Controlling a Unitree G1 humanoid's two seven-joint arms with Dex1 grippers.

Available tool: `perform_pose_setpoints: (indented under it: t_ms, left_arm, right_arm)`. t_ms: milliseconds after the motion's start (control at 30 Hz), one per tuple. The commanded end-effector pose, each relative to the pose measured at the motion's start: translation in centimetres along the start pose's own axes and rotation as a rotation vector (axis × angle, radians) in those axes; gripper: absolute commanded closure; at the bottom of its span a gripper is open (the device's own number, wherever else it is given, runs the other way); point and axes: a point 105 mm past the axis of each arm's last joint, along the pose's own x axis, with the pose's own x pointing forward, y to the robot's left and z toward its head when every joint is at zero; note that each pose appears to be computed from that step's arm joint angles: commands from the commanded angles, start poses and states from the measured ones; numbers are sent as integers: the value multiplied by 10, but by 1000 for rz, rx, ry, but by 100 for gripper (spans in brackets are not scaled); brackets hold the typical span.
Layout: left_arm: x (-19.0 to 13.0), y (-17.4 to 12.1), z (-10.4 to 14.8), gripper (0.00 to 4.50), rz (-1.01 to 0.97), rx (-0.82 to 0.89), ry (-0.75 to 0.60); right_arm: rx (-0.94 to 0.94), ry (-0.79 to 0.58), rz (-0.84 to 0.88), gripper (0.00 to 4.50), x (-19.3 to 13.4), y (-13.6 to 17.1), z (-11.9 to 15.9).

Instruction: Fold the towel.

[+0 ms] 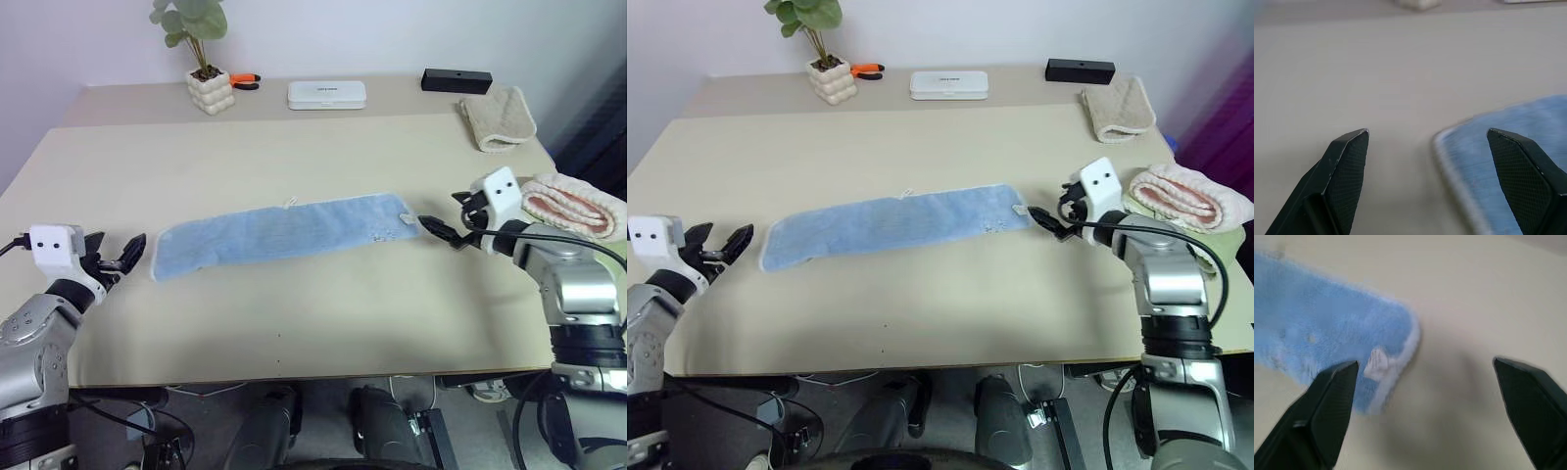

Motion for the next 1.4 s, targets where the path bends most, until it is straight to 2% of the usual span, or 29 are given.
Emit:
perform_pose_setpoints:
  t_ms: [33, 100, 267, 467, 633, 733, 867, 933, 967, 1067, 1200, 1300, 1400]
  left_arm:
    - [2, -75, 20, 55, -306, 168, -78]
    - [0, -112, 18, 55, -448, 183, -98]
    - [-4, -162, 15, 55, -635, 163, -118]
    - [-7, -175, 14, 55, -694, 124, -122]
    - [-16, -178, 11, 55, -728, 111, -106]
    - [-21, -182, 12, 55, -742, 81, -105]
    - [-24, -186, 8, 55, -742, 75, -94]
    - [-25, -189, 8, 55, -747, 65, -93]
    - [-26, -191, 8, 55, -749, 62, -92]
    - [-26, -193, 7, 55, -752, 61, -90]
    - [-23, -198, 13, 55, -761, 56, -93]
    - [-18, -199, 13, 55, -767, 57, -87]
    - [-11, -197, 12, 55, -764, 58, -80]
  right_arm:
    - [223, 10, 39, 4, -15, 28, -8]
    - [332, 45, 44, 4, -18, 43, -20]
    - [566, 77, 26, 4, -9, 69, -31]
    - [819, 82, -75, 4, 23, 71, -34]
    - [1033, 57, -187, 4, 46, 55, -38]
    - [1099, 36, -233, 90, 54, 47, -37]
    - [1131, 11, -243, 290, 58, 44, -32]
    - [1127, -6, -242, 410, 57, 42, -28]
    - [1124, -14, -247, 446, 56, 40, -27]
    - [1106, -46, -268, 446, 48, 32, -22]
    - [960, -87, -315, 446, 15, 9, -16]
    - [816, -98, -358, 446, -15, -9, -12]
    - [637, -105, -315, 446, -22, -6, 7]
